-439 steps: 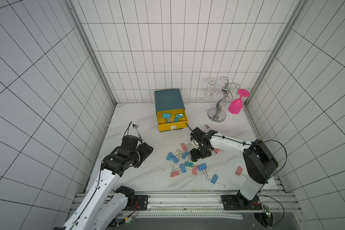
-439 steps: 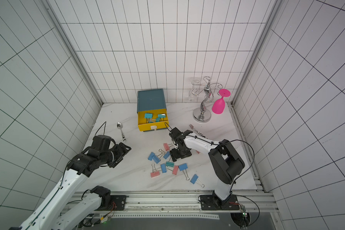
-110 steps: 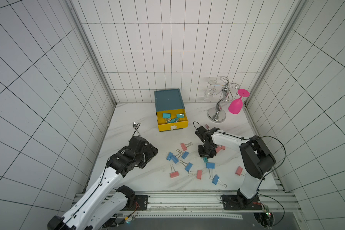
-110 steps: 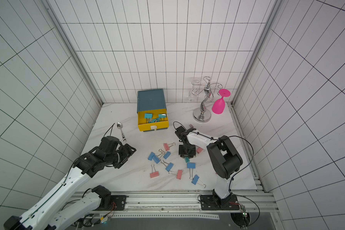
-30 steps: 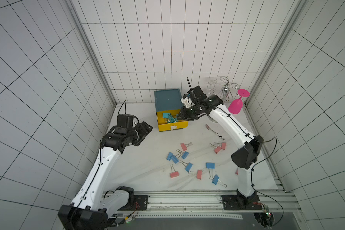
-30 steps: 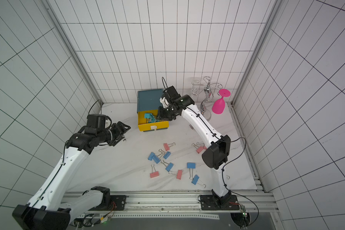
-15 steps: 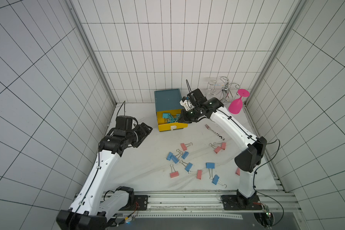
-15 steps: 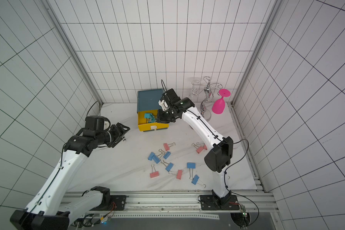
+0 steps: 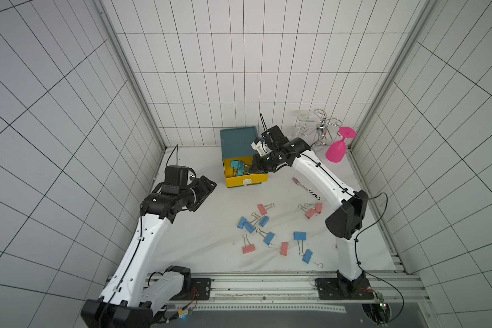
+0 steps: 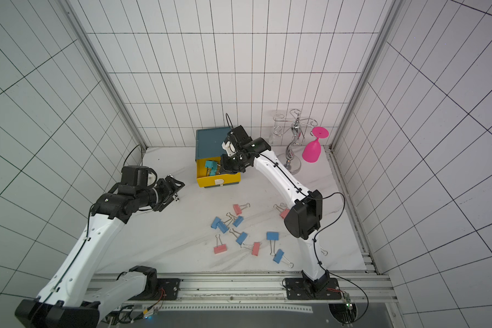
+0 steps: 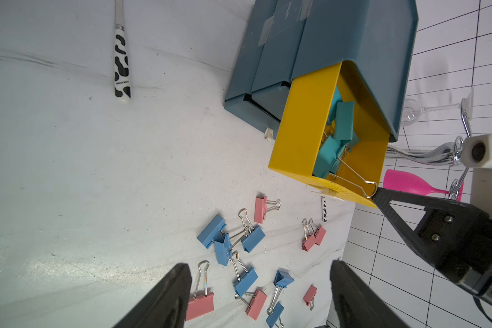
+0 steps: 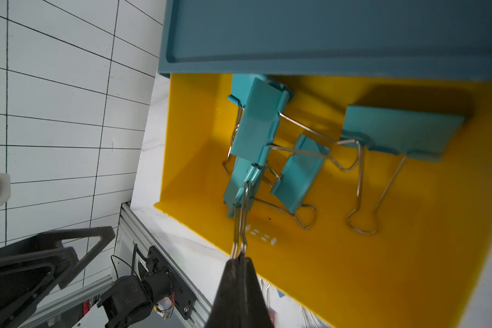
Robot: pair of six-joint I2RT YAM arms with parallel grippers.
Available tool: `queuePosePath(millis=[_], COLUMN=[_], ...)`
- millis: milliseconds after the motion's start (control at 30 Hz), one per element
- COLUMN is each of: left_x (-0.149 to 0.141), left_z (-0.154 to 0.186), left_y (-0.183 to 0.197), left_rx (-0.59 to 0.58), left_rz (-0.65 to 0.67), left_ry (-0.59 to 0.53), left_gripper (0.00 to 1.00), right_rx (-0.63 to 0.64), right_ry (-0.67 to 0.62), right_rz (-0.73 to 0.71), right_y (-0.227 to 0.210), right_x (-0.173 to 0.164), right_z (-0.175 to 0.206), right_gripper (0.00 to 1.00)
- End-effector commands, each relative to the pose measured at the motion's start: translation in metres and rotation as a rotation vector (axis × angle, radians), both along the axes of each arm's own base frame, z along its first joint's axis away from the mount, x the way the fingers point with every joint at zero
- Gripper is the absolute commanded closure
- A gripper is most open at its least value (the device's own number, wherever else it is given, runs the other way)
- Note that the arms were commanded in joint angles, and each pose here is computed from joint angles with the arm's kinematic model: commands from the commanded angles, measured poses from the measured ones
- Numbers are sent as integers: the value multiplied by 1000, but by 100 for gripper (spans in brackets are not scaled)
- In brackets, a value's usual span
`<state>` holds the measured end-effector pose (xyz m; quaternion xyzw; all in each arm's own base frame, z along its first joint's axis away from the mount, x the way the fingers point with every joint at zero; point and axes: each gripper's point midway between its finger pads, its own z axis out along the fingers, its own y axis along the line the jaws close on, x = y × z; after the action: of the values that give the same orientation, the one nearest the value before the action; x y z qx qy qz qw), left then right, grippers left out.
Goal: Put the binder clips in the drawer according to color
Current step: Place the binder clip in the drawer, then close the drawer in the storage box.
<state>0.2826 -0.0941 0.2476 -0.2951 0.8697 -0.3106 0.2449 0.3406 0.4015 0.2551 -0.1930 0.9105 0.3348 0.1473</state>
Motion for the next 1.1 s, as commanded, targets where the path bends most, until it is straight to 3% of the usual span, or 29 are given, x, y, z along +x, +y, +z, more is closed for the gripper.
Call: queuePosePath(millis=[0, 267, 467, 733, 833, 933, 1033, 1067], left_x=[1, 2, 12, 26, 26, 25, 23, 23], left_z=[-1, -3, 2, 4, -1, -2, -9, -13], left_y=[4, 10, 7, -12, -27, -42, -52, -53], left_rx=[21, 22, 10, -75, -99, -131, -183, -197], left_rz=[-8, -6, -21, -76, -106, -130, -140, -138], left_ry=[-1, 11, 1, 4, 18, 7, 16, 26], left_gripper=[20, 20, 20, 26, 38, 60, 97, 100], right_rx=[35, 69, 61, 71, 68, 68, 80, 87], right_ry=[-9, -5, -52, -132, -121, -92, -43, -19], right_rz=[5, -12, -84, -61, -81, -108, -143, -155], right_y=[12, 28, -1, -31, -50, -71, -89, -94], right_x=[7, 26, 41, 22, 14, 5, -4, -7], right_z=[6, 6, 22, 54, 51, 40, 22, 15], right_gripper=[100, 100, 100, 97, 99, 100, 100, 100])
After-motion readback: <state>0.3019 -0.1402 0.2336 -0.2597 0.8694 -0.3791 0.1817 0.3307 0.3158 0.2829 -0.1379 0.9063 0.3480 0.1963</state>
